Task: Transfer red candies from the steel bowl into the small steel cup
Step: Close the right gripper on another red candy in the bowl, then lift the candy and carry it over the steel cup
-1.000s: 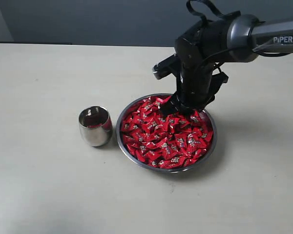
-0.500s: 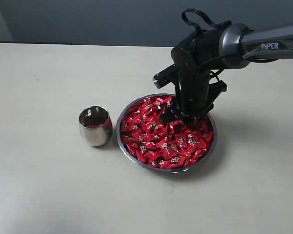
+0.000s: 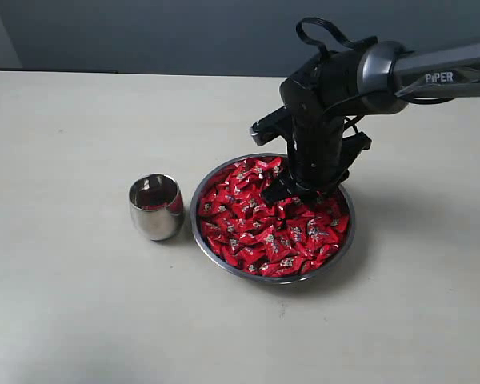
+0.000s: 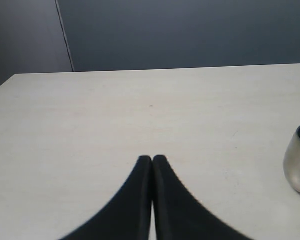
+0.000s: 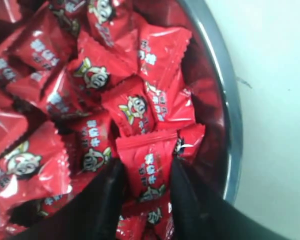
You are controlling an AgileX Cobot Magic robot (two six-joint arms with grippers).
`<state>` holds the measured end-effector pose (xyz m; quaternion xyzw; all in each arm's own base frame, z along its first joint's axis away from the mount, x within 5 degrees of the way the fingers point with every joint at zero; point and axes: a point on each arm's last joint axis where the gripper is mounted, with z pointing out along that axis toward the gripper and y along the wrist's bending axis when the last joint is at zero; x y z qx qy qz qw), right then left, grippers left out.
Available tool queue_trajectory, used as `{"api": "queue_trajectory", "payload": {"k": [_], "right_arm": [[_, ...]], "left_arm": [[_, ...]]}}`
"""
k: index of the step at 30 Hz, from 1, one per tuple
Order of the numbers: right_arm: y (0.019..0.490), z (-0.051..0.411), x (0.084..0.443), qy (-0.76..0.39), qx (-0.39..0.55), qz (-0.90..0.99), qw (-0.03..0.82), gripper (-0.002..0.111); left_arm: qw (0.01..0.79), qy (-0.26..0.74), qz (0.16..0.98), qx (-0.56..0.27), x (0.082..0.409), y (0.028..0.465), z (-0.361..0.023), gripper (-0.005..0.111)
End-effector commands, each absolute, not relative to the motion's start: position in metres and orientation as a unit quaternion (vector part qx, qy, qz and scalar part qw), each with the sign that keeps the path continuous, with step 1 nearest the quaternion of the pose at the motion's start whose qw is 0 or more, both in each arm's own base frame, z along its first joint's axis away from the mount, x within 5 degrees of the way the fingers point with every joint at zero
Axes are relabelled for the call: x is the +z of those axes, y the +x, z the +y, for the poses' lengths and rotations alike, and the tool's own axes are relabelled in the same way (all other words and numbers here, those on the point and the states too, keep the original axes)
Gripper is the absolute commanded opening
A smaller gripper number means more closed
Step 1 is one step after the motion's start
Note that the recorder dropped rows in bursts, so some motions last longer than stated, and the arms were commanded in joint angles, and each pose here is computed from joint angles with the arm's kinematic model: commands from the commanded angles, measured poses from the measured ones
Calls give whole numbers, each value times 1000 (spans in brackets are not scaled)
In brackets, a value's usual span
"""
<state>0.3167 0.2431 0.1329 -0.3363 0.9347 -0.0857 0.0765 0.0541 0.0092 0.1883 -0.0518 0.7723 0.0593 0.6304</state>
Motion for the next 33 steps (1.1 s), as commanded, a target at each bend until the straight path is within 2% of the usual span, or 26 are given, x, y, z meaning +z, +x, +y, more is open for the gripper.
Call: {"api": "queue_trajectory", "payload": {"k": [1,13,14,18,27,33], "right_arm": [[320,243,136,-339,-87,933,86,29],[320,242,123,-342,-96,932,70,26],[321,242,123,-343,-98,931,71,24],[321,242,123,-345,-99,931,72,0],[321,241,130,-343,-104,931,71,-1],[319,239,171,-336,-86,930,119,-1]], "left_arm": [[631,-52,771,58,187,54,9,0],[631,-52,771,58,187,54,9,0],[631,-52,771,58,187,54,9,0],[631,-52,771,58,187,54,9,0],[631,-52,771,58,187,54,9,0],[631,-52,771,58,187,54,9,0]]}}
